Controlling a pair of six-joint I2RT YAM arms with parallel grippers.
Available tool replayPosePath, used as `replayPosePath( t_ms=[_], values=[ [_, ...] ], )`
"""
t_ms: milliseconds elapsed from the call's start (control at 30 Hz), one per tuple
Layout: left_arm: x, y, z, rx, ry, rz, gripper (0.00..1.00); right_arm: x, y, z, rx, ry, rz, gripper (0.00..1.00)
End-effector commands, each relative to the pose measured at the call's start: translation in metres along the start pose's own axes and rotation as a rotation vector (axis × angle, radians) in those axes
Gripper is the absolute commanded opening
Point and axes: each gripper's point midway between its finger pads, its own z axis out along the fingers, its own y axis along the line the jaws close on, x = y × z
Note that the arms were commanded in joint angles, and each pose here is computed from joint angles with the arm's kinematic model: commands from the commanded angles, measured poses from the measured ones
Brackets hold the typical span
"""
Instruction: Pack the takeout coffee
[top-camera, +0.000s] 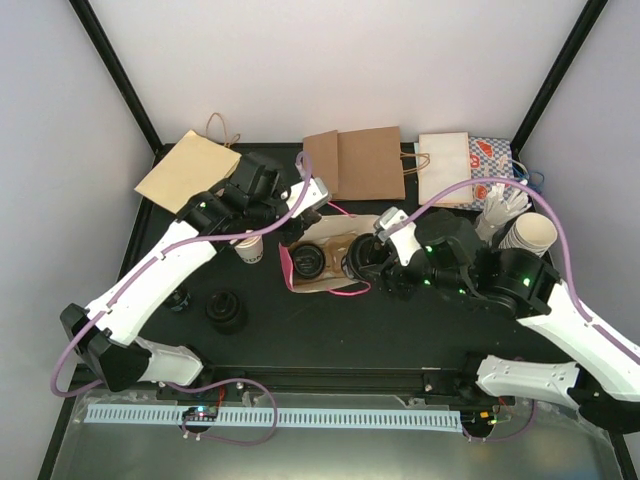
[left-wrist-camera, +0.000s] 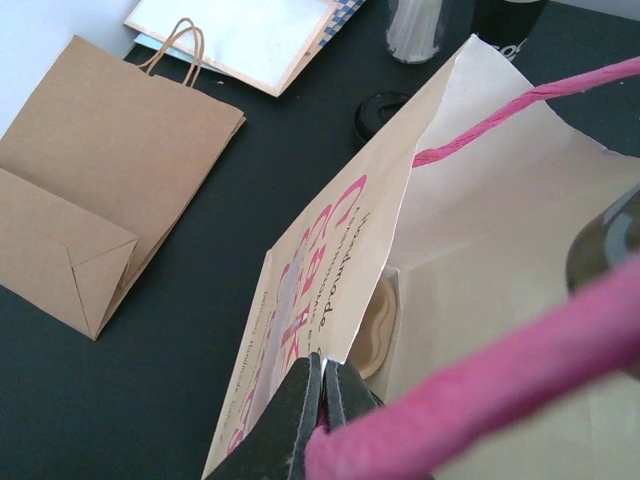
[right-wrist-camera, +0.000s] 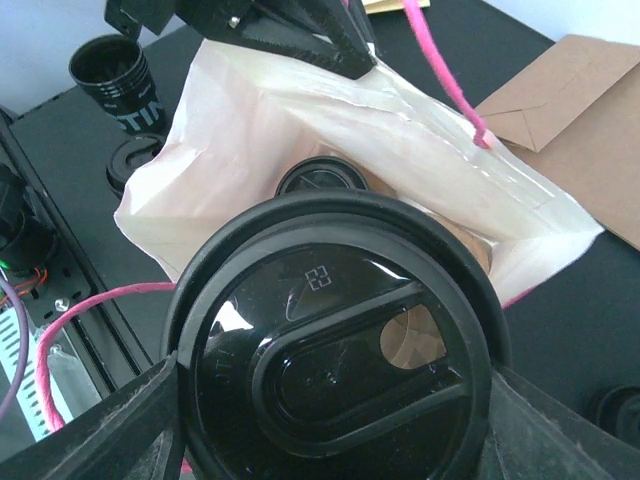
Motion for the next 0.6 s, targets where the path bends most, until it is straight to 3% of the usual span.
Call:
replayPosePath(
  t_ms=[0, 200, 567],
  values=[
    [-0.014, -0.006, -0.012, -0.008, -0.064, 0.028, 0.02, -0.004, 0.001, 0.009, 0.028, -0.018, -0.036, 0.62],
    [-0.007, -0.016, -0.008, 0.013, -0.052, 0.026, 0.02, 0.012, 0.010, 0.025, 0.053, 0.037, -0.101, 0.61],
    [0.001, -0.030, -0.004, 0.040, -0.048, 0.015, 0.02, 0.046, 0.045, 0.033, -0.068, 0.099, -0.183, 0.59]
  ],
)
